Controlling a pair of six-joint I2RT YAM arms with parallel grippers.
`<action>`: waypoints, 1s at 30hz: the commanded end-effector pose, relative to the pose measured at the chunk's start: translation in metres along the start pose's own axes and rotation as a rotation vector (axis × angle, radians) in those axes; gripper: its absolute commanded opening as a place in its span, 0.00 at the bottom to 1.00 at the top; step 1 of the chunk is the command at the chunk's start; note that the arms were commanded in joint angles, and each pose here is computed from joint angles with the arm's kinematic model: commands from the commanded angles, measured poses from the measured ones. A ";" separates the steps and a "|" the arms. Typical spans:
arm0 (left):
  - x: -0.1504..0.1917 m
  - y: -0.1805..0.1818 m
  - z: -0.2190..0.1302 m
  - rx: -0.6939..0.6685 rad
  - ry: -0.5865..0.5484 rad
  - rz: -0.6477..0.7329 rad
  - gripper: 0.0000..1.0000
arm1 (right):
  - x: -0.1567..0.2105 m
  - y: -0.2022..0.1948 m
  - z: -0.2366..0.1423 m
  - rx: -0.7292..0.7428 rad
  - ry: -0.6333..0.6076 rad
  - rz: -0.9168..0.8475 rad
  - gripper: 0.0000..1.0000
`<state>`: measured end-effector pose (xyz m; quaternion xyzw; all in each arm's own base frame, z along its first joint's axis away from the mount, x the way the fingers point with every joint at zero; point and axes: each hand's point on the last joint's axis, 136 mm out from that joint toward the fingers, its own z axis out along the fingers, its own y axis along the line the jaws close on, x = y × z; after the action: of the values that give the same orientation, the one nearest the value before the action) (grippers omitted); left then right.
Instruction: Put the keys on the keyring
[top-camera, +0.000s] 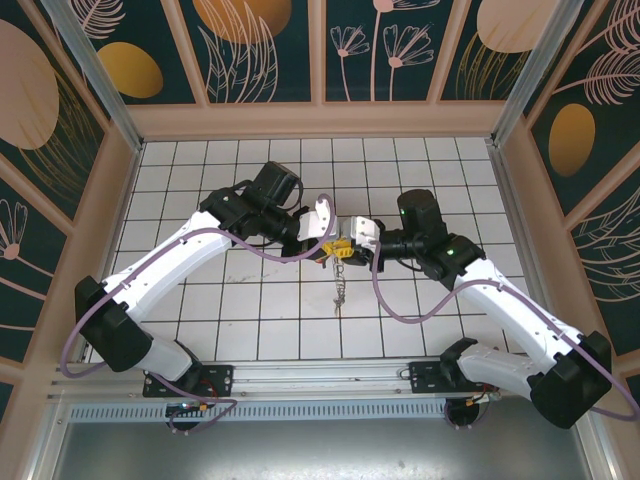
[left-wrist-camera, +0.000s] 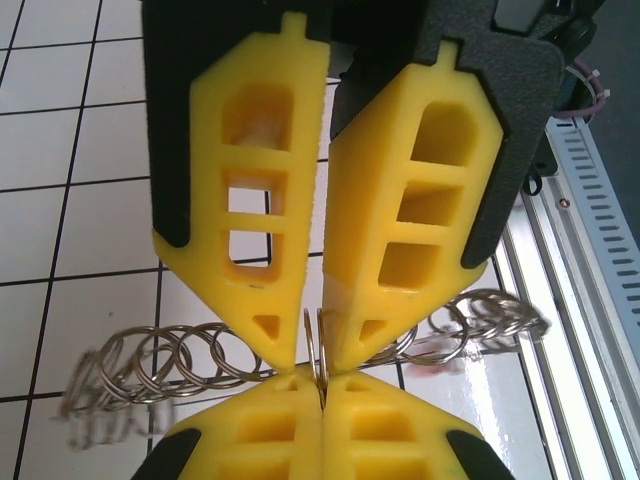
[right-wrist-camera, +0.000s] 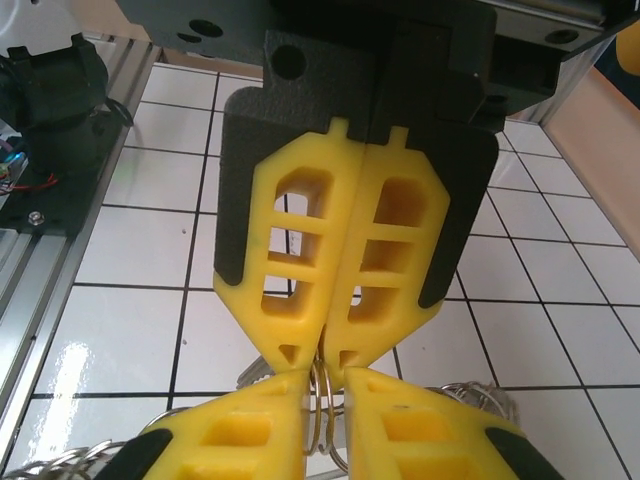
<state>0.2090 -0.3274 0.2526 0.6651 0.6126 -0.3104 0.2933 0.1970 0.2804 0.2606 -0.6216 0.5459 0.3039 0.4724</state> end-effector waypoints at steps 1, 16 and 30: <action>-0.023 -0.004 -0.010 0.004 -0.078 0.047 0.00 | 0.003 0.005 0.003 -0.033 -0.013 0.043 0.18; -0.026 -0.005 -0.016 -0.032 -0.094 0.102 0.00 | 0.005 0.006 0.006 -0.064 -0.051 0.169 0.13; -0.020 0.000 -0.017 -0.104 -0.116 0.119 0.11 | -0.007 -0.006 0.002 -0.051 -0.181 0.291 0.00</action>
<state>0.2114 -0.3203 0.2526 0.6652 0.6084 -0.2868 0.3242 0.1979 0.2851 0.2580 -0.5591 0.5729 0.3997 0.4466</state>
